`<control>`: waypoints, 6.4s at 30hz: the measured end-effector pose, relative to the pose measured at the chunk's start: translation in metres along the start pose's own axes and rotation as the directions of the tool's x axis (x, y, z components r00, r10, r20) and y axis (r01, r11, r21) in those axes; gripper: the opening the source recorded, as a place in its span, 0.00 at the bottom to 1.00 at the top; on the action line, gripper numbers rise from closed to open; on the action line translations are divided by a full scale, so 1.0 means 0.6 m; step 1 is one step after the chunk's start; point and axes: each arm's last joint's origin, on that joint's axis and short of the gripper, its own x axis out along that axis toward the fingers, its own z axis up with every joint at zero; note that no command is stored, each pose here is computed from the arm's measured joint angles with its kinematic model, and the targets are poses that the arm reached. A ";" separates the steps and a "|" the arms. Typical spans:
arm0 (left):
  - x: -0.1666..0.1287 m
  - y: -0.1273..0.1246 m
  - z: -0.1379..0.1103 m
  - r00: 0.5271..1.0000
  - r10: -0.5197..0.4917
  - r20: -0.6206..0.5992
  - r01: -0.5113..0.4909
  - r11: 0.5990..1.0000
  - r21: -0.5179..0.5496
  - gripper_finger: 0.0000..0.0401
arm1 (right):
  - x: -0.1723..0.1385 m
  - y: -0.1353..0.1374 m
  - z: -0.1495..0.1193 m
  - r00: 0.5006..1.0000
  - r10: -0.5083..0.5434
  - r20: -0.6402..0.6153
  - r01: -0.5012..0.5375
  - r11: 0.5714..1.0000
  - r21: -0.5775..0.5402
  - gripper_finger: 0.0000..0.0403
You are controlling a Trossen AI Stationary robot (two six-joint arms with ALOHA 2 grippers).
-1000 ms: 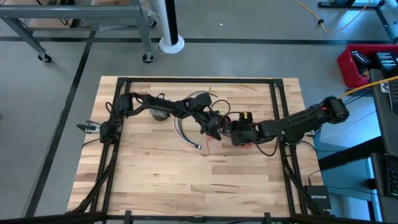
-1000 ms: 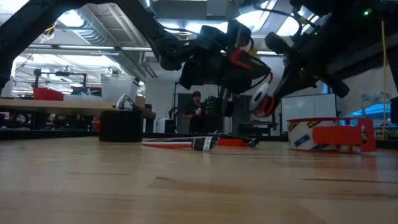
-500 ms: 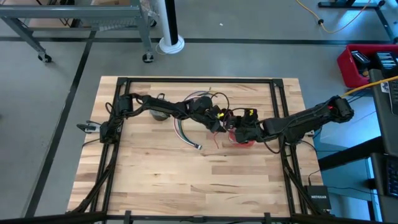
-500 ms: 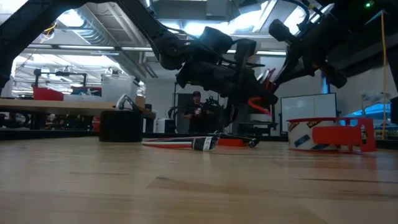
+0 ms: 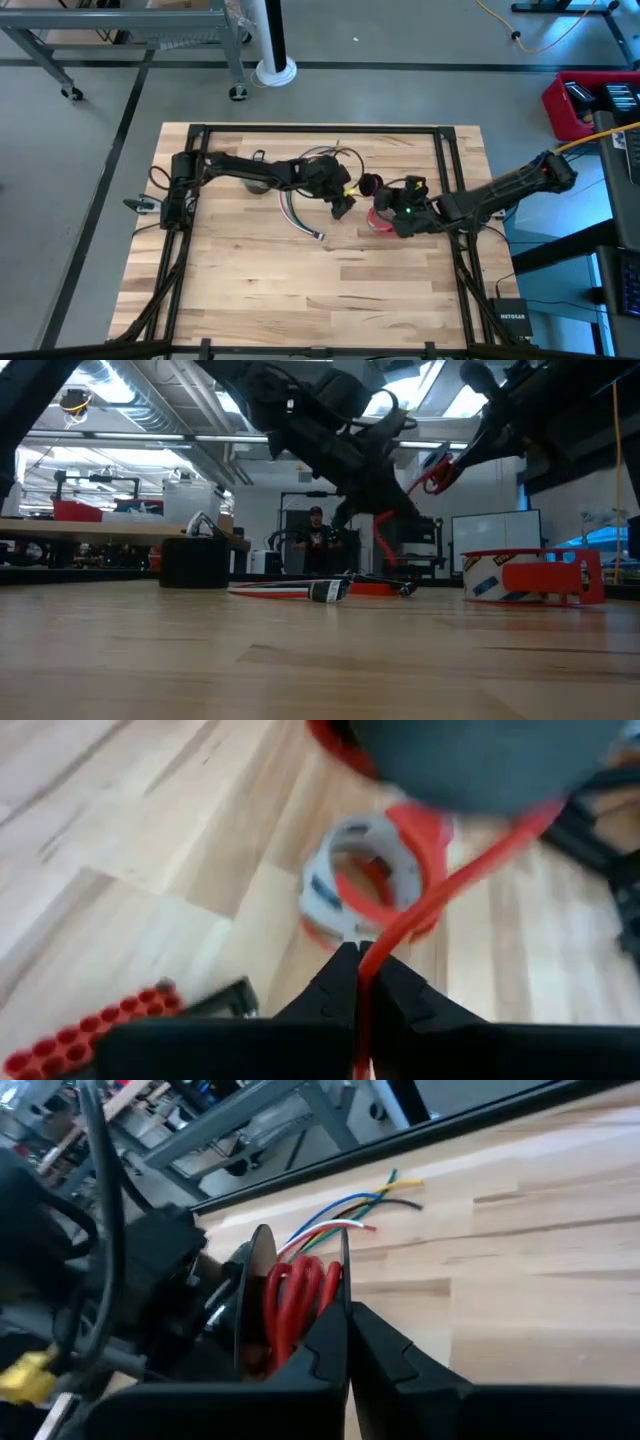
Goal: Coil cords
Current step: Coil the red wire onto the spool
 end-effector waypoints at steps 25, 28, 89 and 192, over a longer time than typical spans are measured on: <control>0.003 -0.012 -0.031 0.978 0.186 -0.094 -0.170 0.972 0.160 0.00 | -0.085 -0.047 -0.071 0.969 0.243 -0.051 -0.236 0.965 0.117 0.01; 0.003 -0.013 -0.033 0.985 0.119 -0.129 -0.094 0.978 0.185 0.02 | -0.089 -0.048 -0.072 0.966 0.253 -0.047 -0.246 0.962 0.117 0.01; -0.065 0.078 -0.007 0.858 0.107 -0.502 -0.130 0.991 -0.011 0.00 | -0.055 -0.043 -0.122 0.950 0.158 -0.271 -0.126 0.983 0.133 0.01; -0.026 0.101 0.046 0.803 -0.547 -0.236 0.241 0.661 -0.710 0.00 | 0.122 0.054 -0.073 0.912 -0.162 -0.376 0.016 0.932 -0.362 0.01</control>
